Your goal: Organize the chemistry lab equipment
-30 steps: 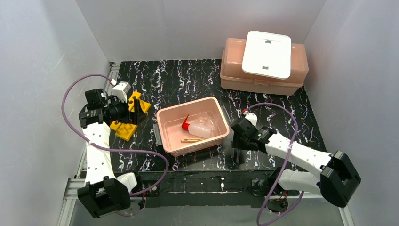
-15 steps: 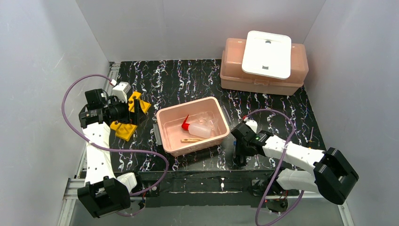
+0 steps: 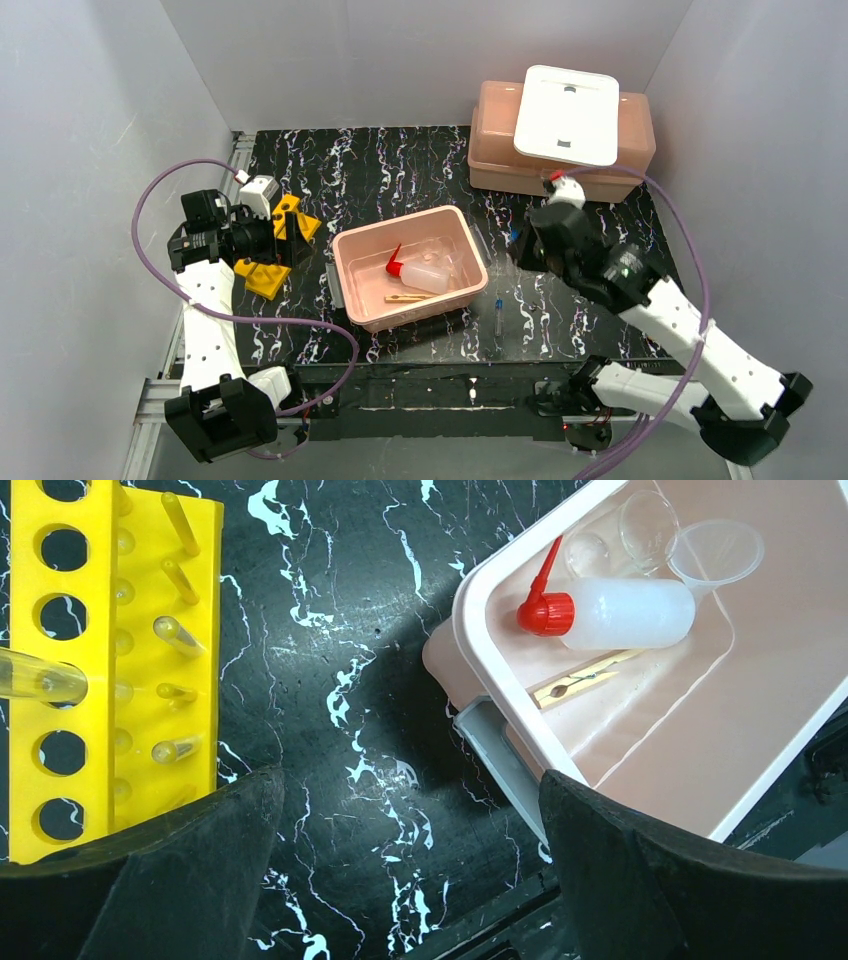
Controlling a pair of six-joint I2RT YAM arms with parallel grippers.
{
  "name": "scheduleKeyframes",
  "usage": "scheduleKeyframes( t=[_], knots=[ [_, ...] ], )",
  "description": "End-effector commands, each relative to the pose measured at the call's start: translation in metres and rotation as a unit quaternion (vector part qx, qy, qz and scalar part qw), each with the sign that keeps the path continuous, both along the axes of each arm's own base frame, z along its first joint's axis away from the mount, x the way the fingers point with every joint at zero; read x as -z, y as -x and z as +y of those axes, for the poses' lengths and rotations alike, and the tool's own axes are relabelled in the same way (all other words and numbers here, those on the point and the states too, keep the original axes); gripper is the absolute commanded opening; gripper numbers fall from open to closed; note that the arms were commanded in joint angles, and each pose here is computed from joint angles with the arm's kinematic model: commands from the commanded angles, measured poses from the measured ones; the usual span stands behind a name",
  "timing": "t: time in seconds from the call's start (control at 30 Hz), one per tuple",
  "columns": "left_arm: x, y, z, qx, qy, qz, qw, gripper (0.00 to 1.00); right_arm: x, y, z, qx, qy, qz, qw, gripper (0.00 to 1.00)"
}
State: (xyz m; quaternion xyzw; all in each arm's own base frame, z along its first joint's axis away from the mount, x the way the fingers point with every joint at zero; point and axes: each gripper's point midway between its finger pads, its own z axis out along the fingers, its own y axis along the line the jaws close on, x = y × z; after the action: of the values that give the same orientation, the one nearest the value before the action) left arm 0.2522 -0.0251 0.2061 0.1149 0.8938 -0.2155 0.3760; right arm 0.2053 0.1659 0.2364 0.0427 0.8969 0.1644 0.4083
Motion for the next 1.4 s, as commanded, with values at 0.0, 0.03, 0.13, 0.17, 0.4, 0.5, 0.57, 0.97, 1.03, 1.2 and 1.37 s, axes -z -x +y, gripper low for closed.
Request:
scheduleKeyframes(
  t=[0.0, 0.03, 0.13, 0.17, 0.4, 0.5, 0.57, 0.97, 1.03, 1.2, 1.37],
  knots=[
    [-0.002, 0.004, -0.006, 0.005, 0.014, 0.003, 1.0, 1.0, -0.045, -0.033, 0.054, -0.096, 0.016, -0.034, 0.995, 0.01],
    [-0.002, 0.004, -0.006, 0.005, 0.014, 0.003, 1.0, 0.99, -0.047, -0.038, 0.066, -0.111, 0.016, -0.034, 0.993, 0.01],
    [-0.002, 0.006, -0.006, 0.005, 0.013, 0.004, 1.0, 0.99, -0.038, -0.051, 0.095, -0.149, 0.035, -0.015, 0.988, 0.01],
    [-0.002, 0.006, -0.006, 0.004, 0.012, 0.004, 1.0, 1.0, -0.033, -0.054, 0.103, -0.16, 0.041, -0.008, 0.986, 0.01],
    [-0.004, 0.006, -0.005, 0.003, 0.011, 0.003, 1.0, 1.0, 0.019, -0.062, 0.12, -0.188, 0.112, 0.047, 0.975, 0.13],
    [-0.003, 0.005, -0.006, 0.002, 0.014, 0.005, 1.0, 1.0, 0.023, -0.063, 0.118, -0.188, 0.121, 0.048, 0.974, 0.33],
    [-0.003, 0.005, -0.006, 0.002, 0.016, 0.006, 1.0, 1.0, 0.016, -0.063, 0.114, -0.183, 0.121, 0.039, 0.975, 0.41],
    [-0.006, 0.008, -0.008, 0.003, 0.016, 0.0, 1.0, 1.0, -0.005, -0.03, 0.048, -0.113, 0.098, -0.007, 0.989, 0.58],
    [-0.006, 0.008, -0.008, 0.004, 0.017, -0.001, 1.0, 1.0, 0.017, -0.016, 0.032, -0.094, 0.09, 0.011, 0.991, 0.57],
    [-0.006, 0.008, -0.009, 0.005, 0.02, 0.001, 1.0, 1.0, 0.083, 0.018, 0.005, -0.057, 0.072, 0.068, 0.993, 0.56],
    [-0.008, 0.008, -0.008, 0.004, 0.019, 0.0, 1.0, 1.0, 0.136, 0.038, 0.009, -0.064, 0.05, 0.122, 0.989, 0.57]
  ],
)
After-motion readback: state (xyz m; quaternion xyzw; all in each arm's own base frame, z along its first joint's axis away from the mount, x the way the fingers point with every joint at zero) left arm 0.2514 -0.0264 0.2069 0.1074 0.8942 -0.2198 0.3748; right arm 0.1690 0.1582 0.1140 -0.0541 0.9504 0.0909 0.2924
